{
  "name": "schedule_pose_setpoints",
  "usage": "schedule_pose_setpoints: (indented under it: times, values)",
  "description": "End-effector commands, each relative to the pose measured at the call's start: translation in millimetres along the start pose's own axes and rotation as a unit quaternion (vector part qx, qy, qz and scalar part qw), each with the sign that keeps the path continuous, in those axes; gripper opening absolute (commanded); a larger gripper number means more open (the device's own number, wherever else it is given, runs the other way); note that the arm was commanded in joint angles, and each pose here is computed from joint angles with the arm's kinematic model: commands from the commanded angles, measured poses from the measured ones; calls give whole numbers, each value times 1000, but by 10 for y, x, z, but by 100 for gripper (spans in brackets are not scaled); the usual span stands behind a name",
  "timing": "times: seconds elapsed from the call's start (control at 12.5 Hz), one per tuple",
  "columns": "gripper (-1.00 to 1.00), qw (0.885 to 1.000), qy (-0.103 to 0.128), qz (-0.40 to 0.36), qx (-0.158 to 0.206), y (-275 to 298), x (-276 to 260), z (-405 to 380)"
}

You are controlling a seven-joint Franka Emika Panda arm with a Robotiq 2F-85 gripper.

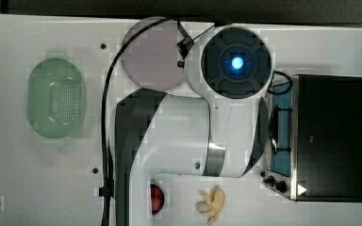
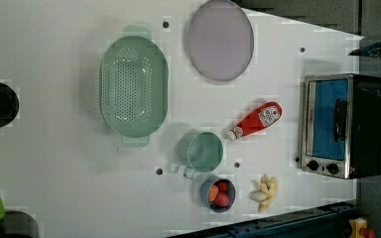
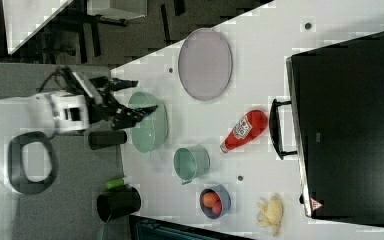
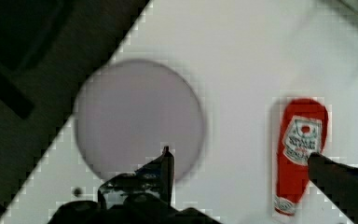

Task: Pick Ketchup from oven and place it on table.

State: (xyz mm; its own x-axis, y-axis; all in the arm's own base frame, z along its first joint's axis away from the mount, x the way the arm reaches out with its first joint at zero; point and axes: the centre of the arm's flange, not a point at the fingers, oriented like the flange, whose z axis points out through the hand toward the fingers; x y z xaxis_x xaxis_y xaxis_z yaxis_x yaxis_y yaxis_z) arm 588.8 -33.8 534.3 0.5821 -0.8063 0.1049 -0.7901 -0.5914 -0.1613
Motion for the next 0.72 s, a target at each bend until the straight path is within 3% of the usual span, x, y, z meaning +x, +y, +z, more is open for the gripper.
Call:
schedule_pose_setpoints:
  times: [0.08,0.32,0.72]
  values:
    - [100,998,-43,-7,-40,-1,-123,-199]
    - [100,995,-64,-4,-79,45,-154,-525]
    - [100,992,-60,15,-110,109,-146,-769]
